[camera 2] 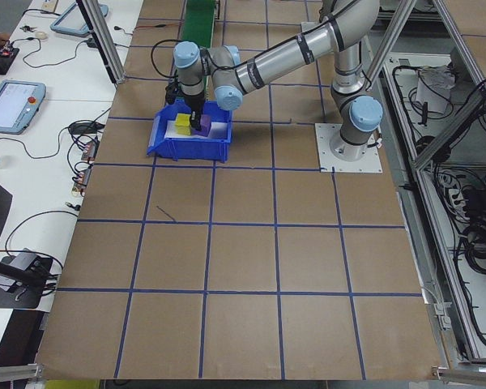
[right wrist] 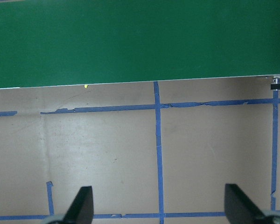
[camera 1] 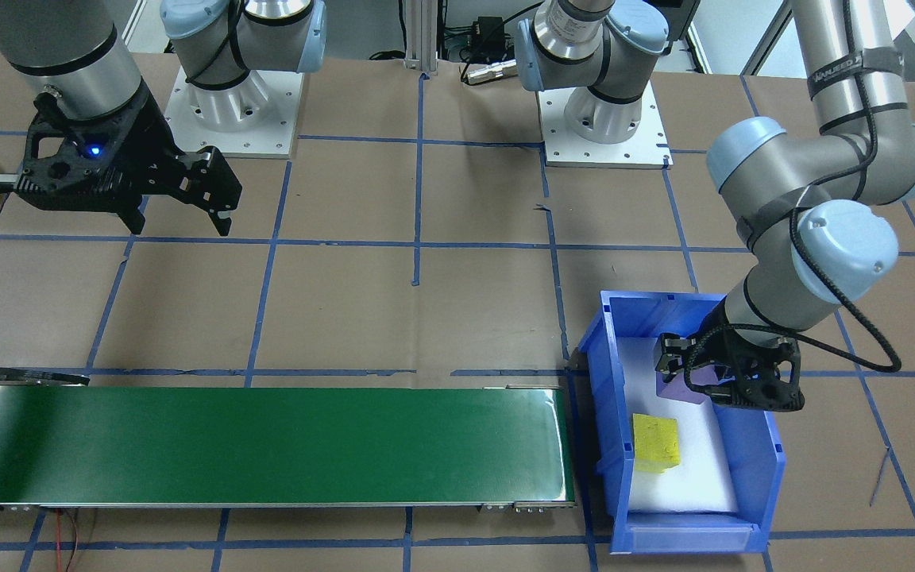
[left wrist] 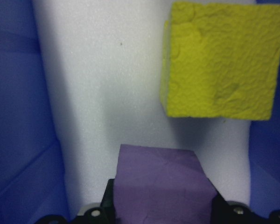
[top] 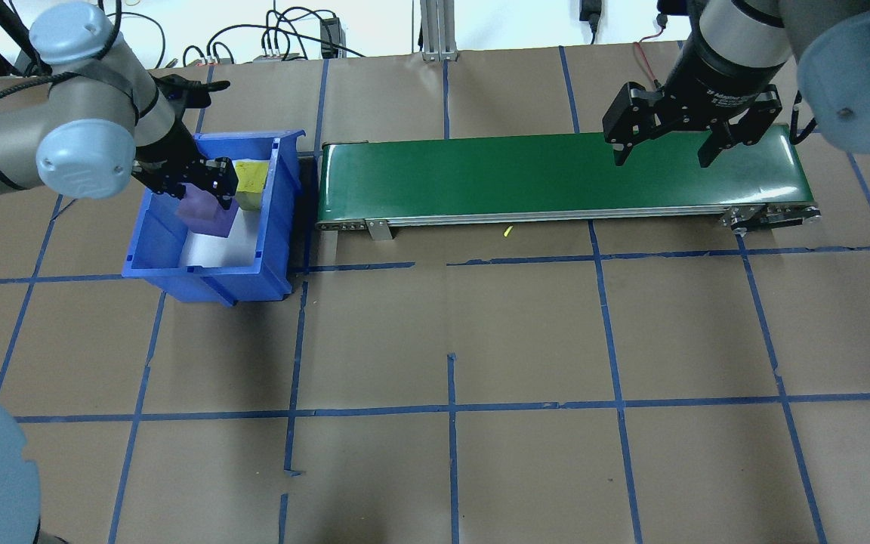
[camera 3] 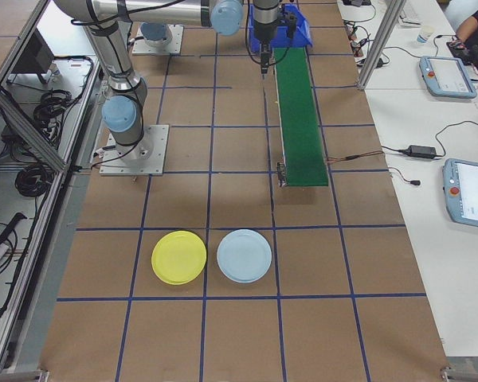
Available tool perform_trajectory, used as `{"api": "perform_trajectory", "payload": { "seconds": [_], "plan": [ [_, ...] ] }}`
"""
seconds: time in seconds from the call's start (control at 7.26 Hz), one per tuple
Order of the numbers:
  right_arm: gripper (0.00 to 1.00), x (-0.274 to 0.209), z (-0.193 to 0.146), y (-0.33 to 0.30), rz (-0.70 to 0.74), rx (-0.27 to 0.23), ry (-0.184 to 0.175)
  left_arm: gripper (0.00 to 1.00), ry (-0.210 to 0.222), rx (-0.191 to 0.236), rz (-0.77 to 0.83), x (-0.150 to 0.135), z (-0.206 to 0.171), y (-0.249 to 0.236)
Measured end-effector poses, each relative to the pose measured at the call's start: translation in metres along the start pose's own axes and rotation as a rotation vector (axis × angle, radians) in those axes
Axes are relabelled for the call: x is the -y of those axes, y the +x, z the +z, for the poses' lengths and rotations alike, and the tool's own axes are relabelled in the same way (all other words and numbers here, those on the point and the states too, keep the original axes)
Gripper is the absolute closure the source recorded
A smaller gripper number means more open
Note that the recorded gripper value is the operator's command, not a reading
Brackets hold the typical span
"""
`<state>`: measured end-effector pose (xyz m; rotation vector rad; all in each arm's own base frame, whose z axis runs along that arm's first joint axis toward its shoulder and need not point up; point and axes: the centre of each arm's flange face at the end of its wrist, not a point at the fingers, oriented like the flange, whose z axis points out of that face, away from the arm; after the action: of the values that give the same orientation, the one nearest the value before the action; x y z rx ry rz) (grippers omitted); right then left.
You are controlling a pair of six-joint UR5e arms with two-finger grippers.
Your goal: Move block left to right into plate
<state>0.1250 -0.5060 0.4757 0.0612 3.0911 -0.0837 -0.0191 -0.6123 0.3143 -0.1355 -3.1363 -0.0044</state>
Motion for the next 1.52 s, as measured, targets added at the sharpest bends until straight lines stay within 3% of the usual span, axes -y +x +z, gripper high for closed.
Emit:
{"api": "perform_trajectory", "payload": {
  "seconds": [0.28,0.55,0.83,1.24,1.38,1.52],
  "plan": [
    [0.0,-0.001,0.004,0.001,0.005,0.002,-0.012,0.76,0.038,0.006,0.012,-0.003,-0.056,0.021],
    [0.0,0.001,0.005,0.008,0.017,0.001,-0.014,0.73,0.083,-0.01,0.029,0.004,-0.078,0.074],
    [0.0,0.001,0.005,0.011,0.02,0.001,-0.014,0.71,0.128,-0.082,0.075,0.019,-0.062,0.129],
    [0.0,0.002,0.005,0.011,0.022,0.002,-0.013,0.69,0.178,-0.098,0.104,0.043,-0.012,0.186],
    [0.0,0.001,0.005,0.011,0.022,0.002,-0.014,0.61,0.193,-0.097,0.099,0.05,0.001,0.189],
    [0.0,0.002,0.005,0.011,0.022,0.002,-0.013,0.47,0.199,-0.097,0.089,0.054,0.008,0.189]
  ]
}}
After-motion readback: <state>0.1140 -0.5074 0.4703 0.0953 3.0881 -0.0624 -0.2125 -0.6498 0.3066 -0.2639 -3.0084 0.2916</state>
